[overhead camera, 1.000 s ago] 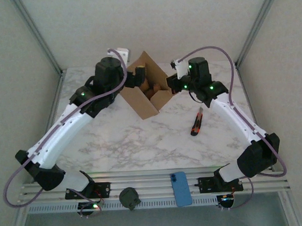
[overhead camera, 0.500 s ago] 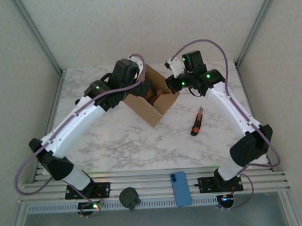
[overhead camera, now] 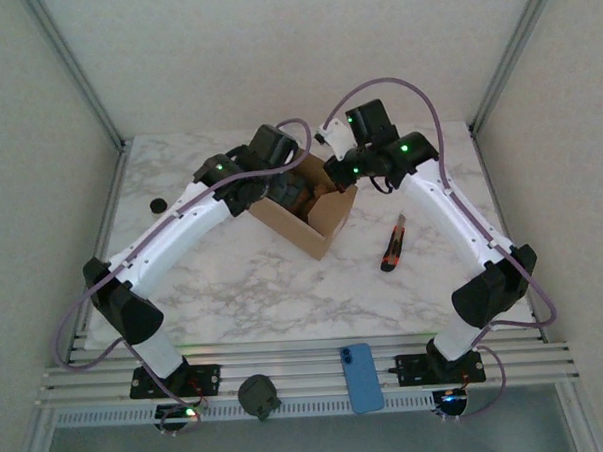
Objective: Unpack the express box
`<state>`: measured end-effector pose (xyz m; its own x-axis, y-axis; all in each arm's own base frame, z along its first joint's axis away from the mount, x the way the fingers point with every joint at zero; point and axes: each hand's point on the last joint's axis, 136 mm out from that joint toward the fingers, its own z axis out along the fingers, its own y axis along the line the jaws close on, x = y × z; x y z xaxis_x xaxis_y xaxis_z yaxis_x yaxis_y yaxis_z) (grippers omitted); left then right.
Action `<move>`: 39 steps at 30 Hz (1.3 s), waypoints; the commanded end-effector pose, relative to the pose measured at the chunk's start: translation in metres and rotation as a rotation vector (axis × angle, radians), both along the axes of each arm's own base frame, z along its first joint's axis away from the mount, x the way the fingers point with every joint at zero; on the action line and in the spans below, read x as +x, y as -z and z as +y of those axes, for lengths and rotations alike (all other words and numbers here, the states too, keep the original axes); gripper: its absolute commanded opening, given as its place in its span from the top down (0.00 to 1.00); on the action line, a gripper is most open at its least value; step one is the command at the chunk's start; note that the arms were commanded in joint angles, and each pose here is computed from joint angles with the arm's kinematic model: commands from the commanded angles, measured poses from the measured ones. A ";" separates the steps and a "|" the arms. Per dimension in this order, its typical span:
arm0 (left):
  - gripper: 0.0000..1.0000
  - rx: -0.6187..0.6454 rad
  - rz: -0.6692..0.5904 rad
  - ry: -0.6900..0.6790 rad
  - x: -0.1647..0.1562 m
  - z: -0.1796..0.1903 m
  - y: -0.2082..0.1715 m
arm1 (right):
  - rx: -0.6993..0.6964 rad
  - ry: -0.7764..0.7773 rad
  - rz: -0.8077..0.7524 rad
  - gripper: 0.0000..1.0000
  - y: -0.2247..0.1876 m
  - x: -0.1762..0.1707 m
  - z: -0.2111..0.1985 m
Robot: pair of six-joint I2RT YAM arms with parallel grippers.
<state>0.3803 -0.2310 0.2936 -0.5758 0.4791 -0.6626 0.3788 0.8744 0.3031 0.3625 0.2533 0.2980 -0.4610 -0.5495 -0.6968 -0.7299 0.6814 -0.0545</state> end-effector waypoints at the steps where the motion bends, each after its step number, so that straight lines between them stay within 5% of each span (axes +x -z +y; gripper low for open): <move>1: 0.00 0.087 0.005 -0.060 0.000 0.014 0.011 | 0.031 -0.022 -0.066 1.00 -0.024 0.000 0.007; 15: 0.04 0.113 0.112 -0.032 -0.001 0.007 0.057 | 0.048 -0.083 -0.058 1.00 -0.023 -0.012 0.013; 23: 0.24 0.137 0.093 -0.060 0.003 0.015 0.056 | 0.039 -0.079 -0.059 1.00 -0.018 -0.011 0.012; 28: 0.29 0.114 0.073 -0.067 0.000 0.017 0.044 | 0.026 -0.073 -0.050 1.00 -0.012 -0.009 0.011; 39: 0.65 0.076 0.030 -0.071 -0.007 0.024 0.022 | 0.019 -0.059 -0.041 1.00 0.000 -0.007 0.007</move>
